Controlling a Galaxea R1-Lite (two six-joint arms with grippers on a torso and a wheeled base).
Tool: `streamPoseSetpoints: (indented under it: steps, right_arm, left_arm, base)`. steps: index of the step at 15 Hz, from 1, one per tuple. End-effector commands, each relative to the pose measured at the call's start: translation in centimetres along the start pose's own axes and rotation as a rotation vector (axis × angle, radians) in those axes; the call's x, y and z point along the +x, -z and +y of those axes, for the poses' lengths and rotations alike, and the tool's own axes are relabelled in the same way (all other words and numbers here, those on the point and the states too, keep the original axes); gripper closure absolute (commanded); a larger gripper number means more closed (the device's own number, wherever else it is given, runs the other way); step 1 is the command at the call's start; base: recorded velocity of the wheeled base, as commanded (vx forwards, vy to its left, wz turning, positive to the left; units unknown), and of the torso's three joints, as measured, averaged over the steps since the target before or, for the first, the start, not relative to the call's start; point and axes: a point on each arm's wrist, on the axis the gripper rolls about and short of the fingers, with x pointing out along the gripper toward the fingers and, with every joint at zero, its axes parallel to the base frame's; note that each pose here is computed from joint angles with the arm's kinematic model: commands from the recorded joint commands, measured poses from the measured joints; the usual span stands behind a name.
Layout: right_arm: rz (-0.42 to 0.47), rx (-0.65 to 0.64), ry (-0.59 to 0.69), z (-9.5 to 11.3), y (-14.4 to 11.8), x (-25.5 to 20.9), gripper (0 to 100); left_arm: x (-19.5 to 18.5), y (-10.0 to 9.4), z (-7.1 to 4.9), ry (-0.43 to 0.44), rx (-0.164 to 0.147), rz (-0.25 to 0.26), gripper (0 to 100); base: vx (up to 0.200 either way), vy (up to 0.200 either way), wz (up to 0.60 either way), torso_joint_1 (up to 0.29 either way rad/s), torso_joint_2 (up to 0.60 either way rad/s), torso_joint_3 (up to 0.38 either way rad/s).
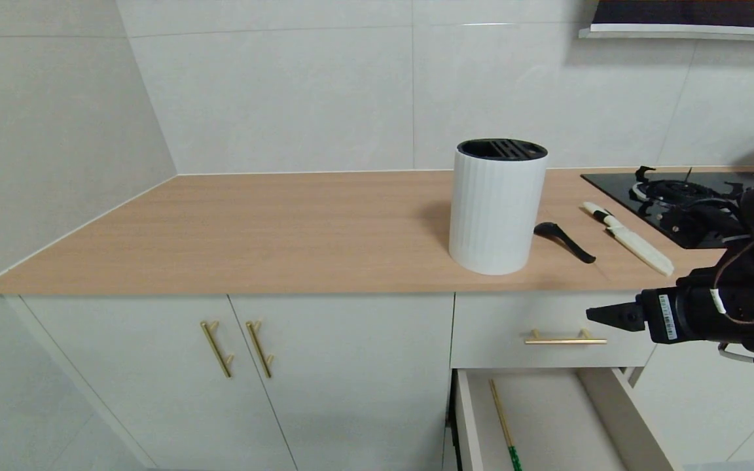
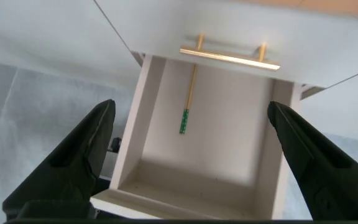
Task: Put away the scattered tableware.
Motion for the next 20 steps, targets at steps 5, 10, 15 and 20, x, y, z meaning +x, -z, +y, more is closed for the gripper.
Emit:
streamPoseSetpoints:
  steps: [5,10,15,20]
  right_arm:
    - [0.003,0.000,0.001,-0.1,-0.1,0.3,0]
    - [-0.142,-0.030,0.032,-3.8,-2.7,5.8,0]
    - [-0.167,-0.157,-0.086,-7.5,-5.1,12.1,0]
    - [-0.165,-0.125,-0.055,-10.3,-4.1,16.1,0]
  left_arm:
    - [0.0,0.0,0.0,0.000,0.000,0.000,0]
    - [0.0,0.0,0.0,0.000,0.000,0.000,0]
    - [0.0,0.0,0.0,0.000,0.000,0.000,0]
    - [0.0,0.0,0.0,0.000,0.000,0.000,0]
  base:
    - [0.000,0.000,0.00,0.186,-0.43,-0.233]
    - [0.000,0.000,0.00,0.020,-0.04,-0.022]
    - [0.000,0.000,0.00,0.000,0.00,0.000]
    - [0.000,0.000,0.00,0.000,0.00,0.000]
